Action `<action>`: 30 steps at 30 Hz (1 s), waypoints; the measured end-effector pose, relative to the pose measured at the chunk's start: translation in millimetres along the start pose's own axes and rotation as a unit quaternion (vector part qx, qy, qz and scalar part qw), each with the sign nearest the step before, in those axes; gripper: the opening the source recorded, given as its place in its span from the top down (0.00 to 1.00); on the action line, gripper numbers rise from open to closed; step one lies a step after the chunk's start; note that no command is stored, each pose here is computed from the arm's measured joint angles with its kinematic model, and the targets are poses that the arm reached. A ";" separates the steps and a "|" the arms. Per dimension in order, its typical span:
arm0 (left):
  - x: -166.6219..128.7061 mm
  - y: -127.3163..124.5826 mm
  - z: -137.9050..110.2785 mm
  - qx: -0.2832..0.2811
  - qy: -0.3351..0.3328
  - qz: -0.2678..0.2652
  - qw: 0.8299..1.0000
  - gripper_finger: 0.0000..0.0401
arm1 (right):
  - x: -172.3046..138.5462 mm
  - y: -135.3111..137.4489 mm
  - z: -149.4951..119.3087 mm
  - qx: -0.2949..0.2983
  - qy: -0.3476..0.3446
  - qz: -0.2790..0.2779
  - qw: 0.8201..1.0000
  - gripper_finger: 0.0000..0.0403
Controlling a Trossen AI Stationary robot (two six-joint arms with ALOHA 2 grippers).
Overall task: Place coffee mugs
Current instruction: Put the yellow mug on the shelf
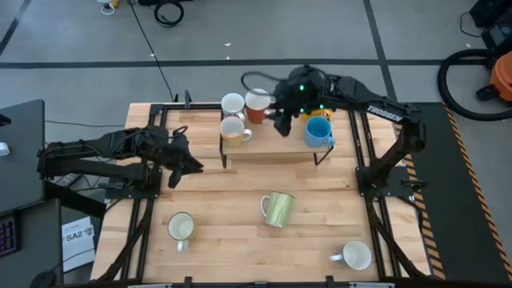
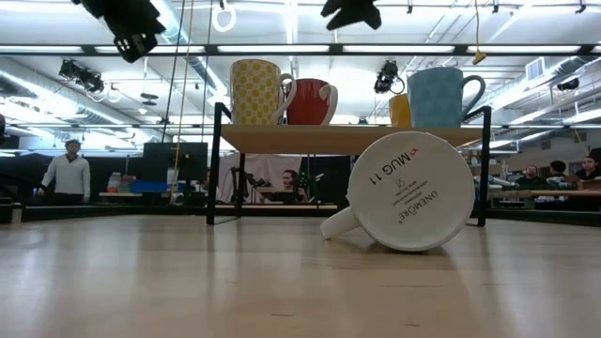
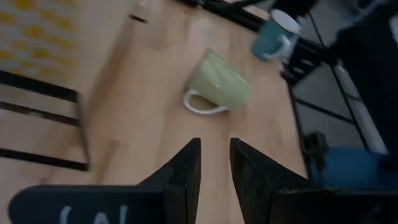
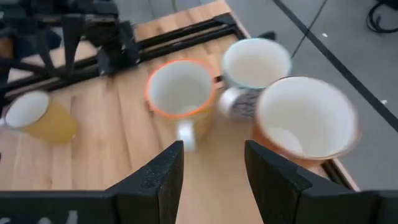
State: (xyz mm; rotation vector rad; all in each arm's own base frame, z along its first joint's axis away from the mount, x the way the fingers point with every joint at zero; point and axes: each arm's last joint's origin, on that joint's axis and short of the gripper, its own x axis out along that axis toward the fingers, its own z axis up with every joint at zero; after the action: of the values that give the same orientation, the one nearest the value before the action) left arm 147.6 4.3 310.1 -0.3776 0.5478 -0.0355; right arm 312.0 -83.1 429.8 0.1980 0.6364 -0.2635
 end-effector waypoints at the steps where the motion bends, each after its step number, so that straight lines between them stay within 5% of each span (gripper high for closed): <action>1: 0.7 -3.3 -1.2 0.000 0.005 -0.010 1.000 0.77 | 1.0 6.8 -1.0 -0.007 0.002 0.001 1.000 0.57; 16: 42.9 -65.5 -36.0 0.110 0.148 -0.116 0.976 0.77 | 1.0 67.3 -13.2 -0.054 0.012 0.030 0.998 0.57; 30: 59.2 -70.4 -67.1 0.129 0.278 -0.049 0.951 0.77 | -2.1 85.2 -17.8 -0.070 0.013 0.053 0.996 0.56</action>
State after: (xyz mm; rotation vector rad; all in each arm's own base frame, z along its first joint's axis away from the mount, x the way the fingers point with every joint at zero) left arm 168.4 -91.9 253.0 -0.1319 1.0683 -0.3147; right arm 326.1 2.8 425.7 0.0993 0.6665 -0.1138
